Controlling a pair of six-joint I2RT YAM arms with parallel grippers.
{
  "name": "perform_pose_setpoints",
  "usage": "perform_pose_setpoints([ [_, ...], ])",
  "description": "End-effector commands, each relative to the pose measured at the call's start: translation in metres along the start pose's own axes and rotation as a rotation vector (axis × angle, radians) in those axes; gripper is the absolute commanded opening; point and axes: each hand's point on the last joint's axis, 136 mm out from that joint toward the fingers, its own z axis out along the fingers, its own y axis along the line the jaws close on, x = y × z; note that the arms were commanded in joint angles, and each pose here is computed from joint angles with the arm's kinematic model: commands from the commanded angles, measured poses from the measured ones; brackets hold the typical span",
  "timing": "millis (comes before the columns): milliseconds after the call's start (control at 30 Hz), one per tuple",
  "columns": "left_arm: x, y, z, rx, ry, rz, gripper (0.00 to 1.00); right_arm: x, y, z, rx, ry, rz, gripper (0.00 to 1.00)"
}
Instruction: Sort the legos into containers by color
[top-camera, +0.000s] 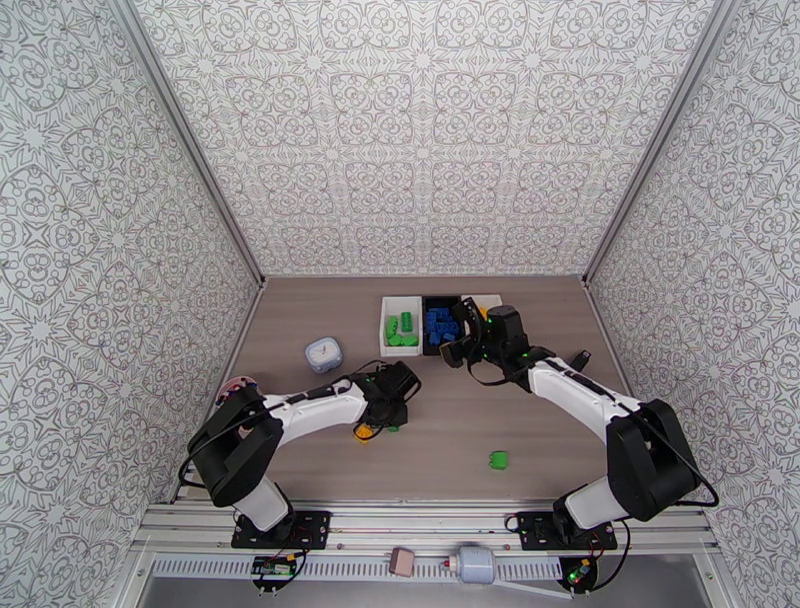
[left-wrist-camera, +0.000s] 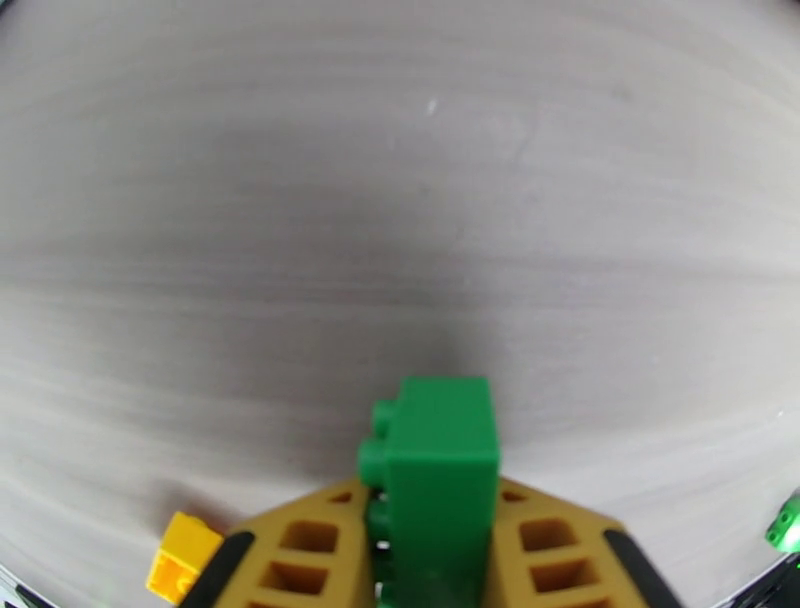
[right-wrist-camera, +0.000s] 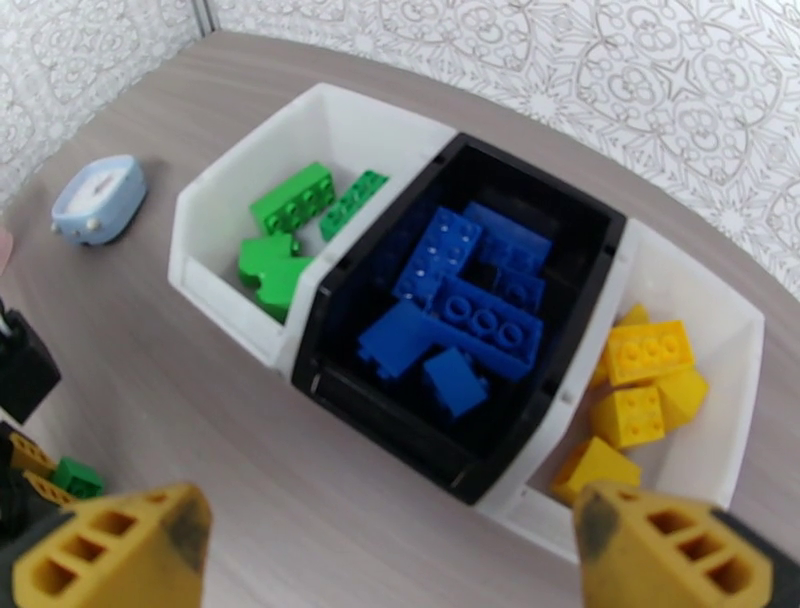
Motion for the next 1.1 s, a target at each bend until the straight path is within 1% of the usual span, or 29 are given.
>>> perform_pose_setpoints([
  [0, -0.026, -0.005, -0.028, 0.007, -0.097, 0.023, 0.23, -0.005, 0.001, -0.008, -0.011, -0.01, -0.022, 1.0],
  [167, -0.054, -0.013, -0.049, 0.018, -0.171, 0.045, 0.2, -0.008, 0.004, -0.015, -0.02, -0.032, -0.022, 1.0],
  [333, -0.101, -0.025, -0.065, 0.042, -0.274, 0.039, 0.18, -0.01, 0.008, -0.02, -0.037, -0.057, -0.012, 1.0],
  [500, -0.155, -0.041, -0.063, 0.072, -0.343, 0.026, 0.16, -0.007, 0.01, -0.024, -0.038, -0.061, -0.01, 1.0],
  [633, -0.194, -0.053, -0.052, 0.046, -0.386, 0.053, 0.15, -0.003, 0.01, -0.025, -0.042, -0.056, -0.004, 1.0],
  [800, -0.231, -0.064, -0.025, 0.017, -0.377, 0.062, 0.15, 0.002, 0.009, -0.026, -0.026, -0.055, 0.006, 1.0],
  [933, -0.252, -0.068, -0.009, 0.025, -0.372, 0.05, 0.15, 0.006, 0.007, -0.028, -0.01, -0.05, 0.005, 1.0],
  [1067, -0.265, -0.062, 0.007, 0.02, -0.349, 0.022, 0.15, 0.008, 0.005, -0.031, 0.003, -0.045, 0.003, 1.0],
])
